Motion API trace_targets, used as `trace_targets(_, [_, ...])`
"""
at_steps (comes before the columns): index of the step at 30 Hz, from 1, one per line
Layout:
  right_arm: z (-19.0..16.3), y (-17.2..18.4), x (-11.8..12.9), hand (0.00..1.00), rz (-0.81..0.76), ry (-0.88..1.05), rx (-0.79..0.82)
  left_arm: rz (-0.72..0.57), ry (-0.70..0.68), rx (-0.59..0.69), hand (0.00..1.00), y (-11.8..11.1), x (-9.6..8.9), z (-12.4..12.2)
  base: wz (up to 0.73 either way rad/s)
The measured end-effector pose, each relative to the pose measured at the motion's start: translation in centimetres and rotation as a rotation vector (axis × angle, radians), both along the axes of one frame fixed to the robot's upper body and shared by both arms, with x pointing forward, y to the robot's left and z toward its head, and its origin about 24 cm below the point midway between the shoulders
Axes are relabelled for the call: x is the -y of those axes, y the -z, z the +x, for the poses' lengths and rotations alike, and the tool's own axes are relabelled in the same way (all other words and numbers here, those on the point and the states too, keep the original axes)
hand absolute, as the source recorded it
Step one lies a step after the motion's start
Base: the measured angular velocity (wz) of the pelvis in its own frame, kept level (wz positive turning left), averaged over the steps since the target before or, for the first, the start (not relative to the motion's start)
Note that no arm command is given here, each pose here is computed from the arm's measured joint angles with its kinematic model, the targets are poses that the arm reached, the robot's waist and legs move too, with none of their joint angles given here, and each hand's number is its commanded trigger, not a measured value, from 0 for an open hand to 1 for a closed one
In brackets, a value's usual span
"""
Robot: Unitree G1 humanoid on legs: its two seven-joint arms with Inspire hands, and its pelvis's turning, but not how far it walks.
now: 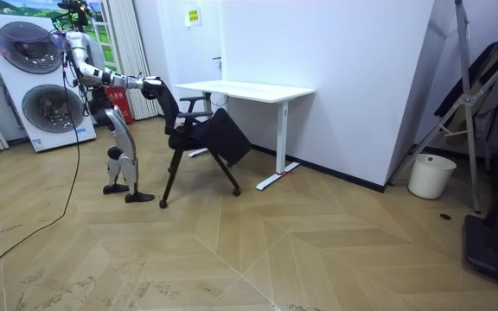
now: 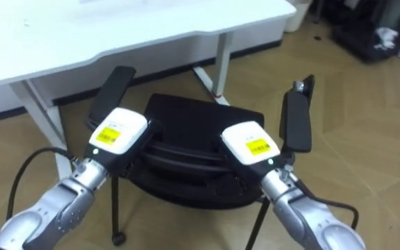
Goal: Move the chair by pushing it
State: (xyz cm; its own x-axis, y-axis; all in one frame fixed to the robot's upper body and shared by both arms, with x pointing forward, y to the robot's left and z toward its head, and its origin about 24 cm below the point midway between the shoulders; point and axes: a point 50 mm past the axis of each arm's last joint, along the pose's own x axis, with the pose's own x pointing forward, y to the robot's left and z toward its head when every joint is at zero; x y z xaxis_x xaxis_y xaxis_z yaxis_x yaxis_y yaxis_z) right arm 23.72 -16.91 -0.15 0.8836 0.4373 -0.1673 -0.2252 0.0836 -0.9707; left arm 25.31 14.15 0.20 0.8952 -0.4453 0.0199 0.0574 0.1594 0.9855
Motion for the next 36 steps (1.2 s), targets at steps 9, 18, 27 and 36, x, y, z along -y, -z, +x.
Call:
trace_targets(9, [0.1,0.2,-0.8,1.0,0.023,0.0,-0.009,0.008,-0.01,-0.004,1.0,-0.3,-0.4,0.0,0.27])
trace_targets(18, [0.4,0.2,-0.5,1.0,0.014,0.006,0.001,-0.002,-0.019,0.014,1.0,-0.2,-0.2,0.1,0.36])
trace_targets(27, [-0.9,1.0,-0.5,1.0,0.033,0.016,-0.016,0.011,-0.01,0.017,1.0,0.2,0.0,-0.9,0.05])
trace_targets(36, [-0.5,0.5,-0.9,1.0,0.037,0.017,0.009,0.025,-0.015,0.024,1.0,-0.6,-0.4,-0.4,-0.02])
